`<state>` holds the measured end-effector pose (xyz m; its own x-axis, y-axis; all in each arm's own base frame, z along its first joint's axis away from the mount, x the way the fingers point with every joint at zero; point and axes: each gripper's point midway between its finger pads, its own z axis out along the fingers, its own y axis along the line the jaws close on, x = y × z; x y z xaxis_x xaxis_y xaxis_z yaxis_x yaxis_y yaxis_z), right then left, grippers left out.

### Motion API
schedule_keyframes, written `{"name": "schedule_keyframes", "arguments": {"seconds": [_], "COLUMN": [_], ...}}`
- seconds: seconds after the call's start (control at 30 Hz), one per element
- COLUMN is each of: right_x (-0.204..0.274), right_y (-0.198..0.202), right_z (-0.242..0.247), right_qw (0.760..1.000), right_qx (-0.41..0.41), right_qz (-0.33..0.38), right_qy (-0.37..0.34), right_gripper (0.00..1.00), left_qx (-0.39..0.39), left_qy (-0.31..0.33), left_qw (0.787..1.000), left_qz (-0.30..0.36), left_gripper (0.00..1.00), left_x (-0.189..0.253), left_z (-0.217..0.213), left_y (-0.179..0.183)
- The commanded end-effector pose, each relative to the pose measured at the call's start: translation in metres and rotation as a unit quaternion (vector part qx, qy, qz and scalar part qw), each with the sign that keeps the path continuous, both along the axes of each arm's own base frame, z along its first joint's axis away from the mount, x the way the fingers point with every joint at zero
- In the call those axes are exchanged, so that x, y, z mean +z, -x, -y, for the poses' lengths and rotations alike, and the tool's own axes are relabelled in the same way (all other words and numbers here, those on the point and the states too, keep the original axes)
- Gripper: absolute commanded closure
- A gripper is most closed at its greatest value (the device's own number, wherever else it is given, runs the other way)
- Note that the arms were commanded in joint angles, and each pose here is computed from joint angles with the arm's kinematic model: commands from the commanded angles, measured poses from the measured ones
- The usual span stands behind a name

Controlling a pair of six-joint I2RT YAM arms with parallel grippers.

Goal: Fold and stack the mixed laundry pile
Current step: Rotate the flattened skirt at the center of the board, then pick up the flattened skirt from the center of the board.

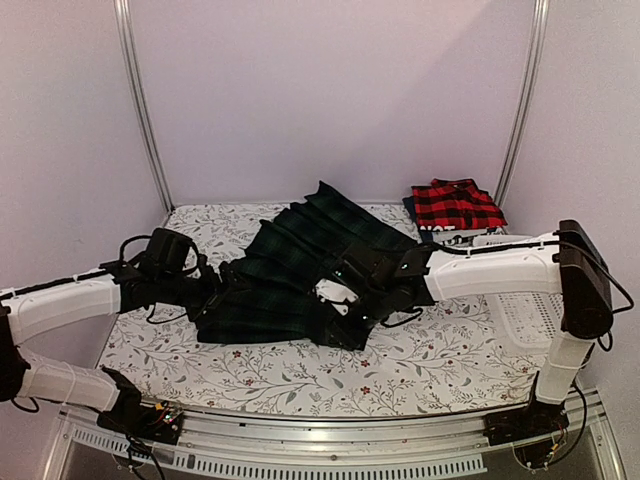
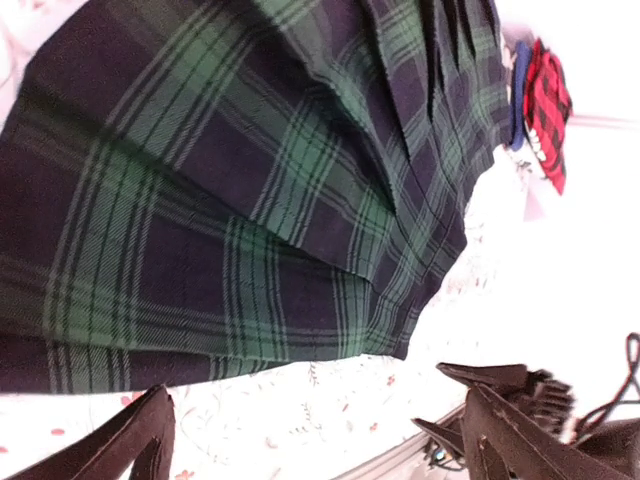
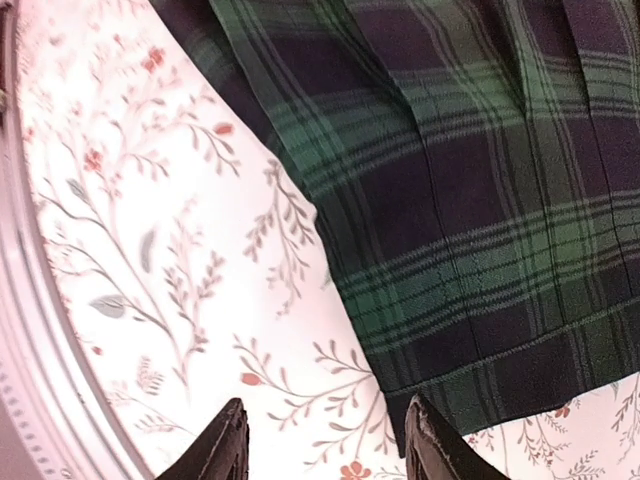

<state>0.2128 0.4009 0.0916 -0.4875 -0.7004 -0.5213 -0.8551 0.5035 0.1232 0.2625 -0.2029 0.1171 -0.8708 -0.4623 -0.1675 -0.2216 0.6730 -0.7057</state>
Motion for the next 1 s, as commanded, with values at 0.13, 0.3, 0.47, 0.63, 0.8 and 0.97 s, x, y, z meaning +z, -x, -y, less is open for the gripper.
{"name": "schedule_keyframes", "arguments": {"seconds": [0.13,0.3,0.47,0.63,0.8,0.97], "right_x": [-0.052,-0.076,-0.104,-0.113,-0.087,-0.058], "right_y": [-0.006,-0.005,-0.004,-0.004,-0.011,-0.01], "right_z": [0.036,0.045,0.053,0.057,0.035,0.005], "right_qw": [0.983,0.977,0.968,0.964,0.972,0.982], "right_qx": [0.021,0.036,0.048,0.046,0.046,0.067], "right_qz": [0.078,0.08,0.074,0.071,0.079,0.074], "right_qy": [0.165,0.196,0.234,0.251,0.215,0.164], "right_gripper": [0.5,0.51,0.62,0.85,0.99,1.0], "left_qx": [0.151,0.19,0.223,0.253,0.259,0.292], "left_qy": [0.04,0.045,0.049,0.05,0.043,0.044], "left_qw": [0.984,0.973,0.963,0.953,0.951,0.945], "left_qz": [-0.082,-0.125,-0.142,-0.158,-0.163,-0.141], "left_gripper": [0.0,0.0,0.0,0.06,0.49,0.84], "left_x": [-0.019,-0.043,-0.055,-0.075,-0.09,-0.08], "left_z": [-0.03,-0.036,-0.036,-0.035,-0.028,-0.049], "left_y": [0.03,0.045,0.043,0.034,0.02,0.004]}}
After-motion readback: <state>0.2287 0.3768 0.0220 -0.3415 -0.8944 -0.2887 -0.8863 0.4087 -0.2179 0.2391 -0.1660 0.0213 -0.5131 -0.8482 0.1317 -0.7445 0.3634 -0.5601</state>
